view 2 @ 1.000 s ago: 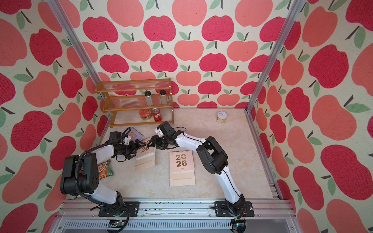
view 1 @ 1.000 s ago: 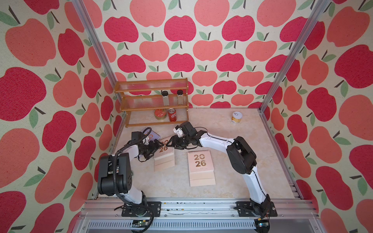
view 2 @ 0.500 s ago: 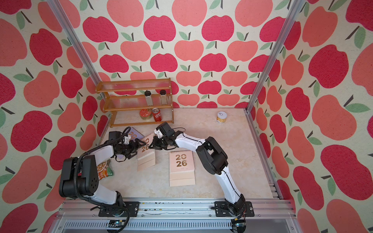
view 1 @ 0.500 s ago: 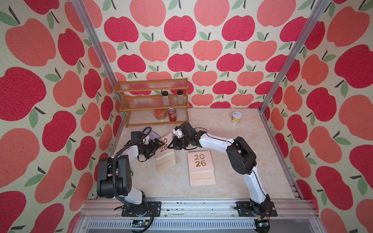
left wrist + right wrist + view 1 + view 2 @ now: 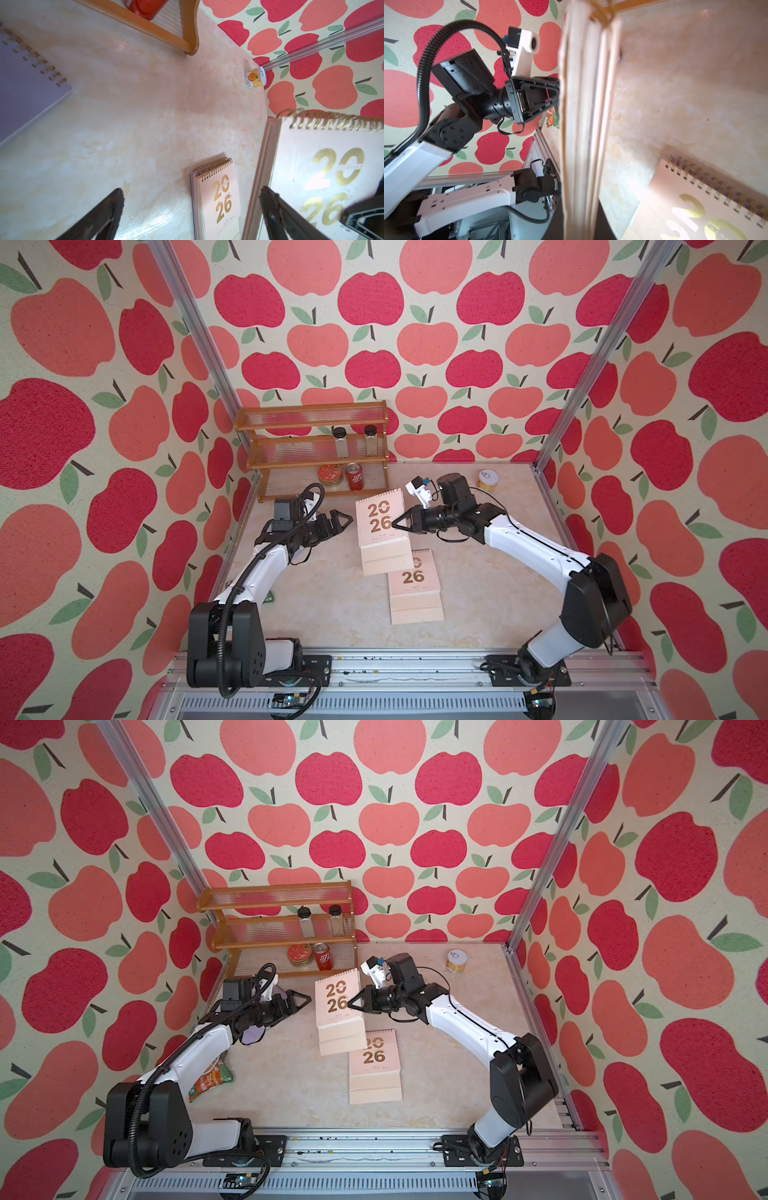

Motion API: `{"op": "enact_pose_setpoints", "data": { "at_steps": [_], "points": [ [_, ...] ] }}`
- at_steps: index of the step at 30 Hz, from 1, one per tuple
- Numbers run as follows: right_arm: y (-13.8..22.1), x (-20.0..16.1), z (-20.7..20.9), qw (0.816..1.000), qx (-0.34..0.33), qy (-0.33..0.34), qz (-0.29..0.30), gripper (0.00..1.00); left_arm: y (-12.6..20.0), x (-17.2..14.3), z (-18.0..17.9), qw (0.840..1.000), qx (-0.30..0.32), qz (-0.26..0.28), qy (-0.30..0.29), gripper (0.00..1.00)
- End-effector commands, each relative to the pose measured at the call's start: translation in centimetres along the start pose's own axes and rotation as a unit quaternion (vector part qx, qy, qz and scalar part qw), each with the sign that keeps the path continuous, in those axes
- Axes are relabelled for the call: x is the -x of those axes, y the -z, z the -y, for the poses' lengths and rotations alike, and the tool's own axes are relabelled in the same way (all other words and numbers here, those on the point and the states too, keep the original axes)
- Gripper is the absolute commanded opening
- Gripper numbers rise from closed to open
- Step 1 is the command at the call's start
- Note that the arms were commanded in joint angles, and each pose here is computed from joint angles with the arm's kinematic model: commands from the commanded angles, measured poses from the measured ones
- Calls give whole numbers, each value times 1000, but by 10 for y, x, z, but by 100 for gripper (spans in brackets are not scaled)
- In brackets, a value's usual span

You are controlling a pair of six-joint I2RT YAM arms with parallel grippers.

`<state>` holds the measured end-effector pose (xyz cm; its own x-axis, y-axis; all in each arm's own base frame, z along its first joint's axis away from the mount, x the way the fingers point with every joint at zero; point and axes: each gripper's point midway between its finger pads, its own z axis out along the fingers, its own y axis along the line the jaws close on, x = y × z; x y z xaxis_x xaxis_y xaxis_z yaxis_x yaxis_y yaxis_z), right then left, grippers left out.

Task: Stack the calendars
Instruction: Place the calendar at the calendar.

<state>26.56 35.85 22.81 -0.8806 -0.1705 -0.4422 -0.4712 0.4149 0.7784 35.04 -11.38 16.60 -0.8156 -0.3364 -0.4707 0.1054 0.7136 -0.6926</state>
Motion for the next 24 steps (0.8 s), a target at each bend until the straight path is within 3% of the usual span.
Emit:
{"op": "enact_pose_setpoints", "data": {
  "at_steps": [1, 12, 24],
  "points": [
    [15, -35, -1, 998, 51, 5, -47, 0, 6, 11, 24, 999, -13, 15, -51, 100],
    [31, -87, 33, 996, 60, -30, -63, 0, 6, 11, 43, 997, -23, 9, -71, 100],
    [22, -101, 59, 995, 61, -72, -36, 0, 1, 2, 44, 997, -24, -1, -75, 100]
  ]
}}
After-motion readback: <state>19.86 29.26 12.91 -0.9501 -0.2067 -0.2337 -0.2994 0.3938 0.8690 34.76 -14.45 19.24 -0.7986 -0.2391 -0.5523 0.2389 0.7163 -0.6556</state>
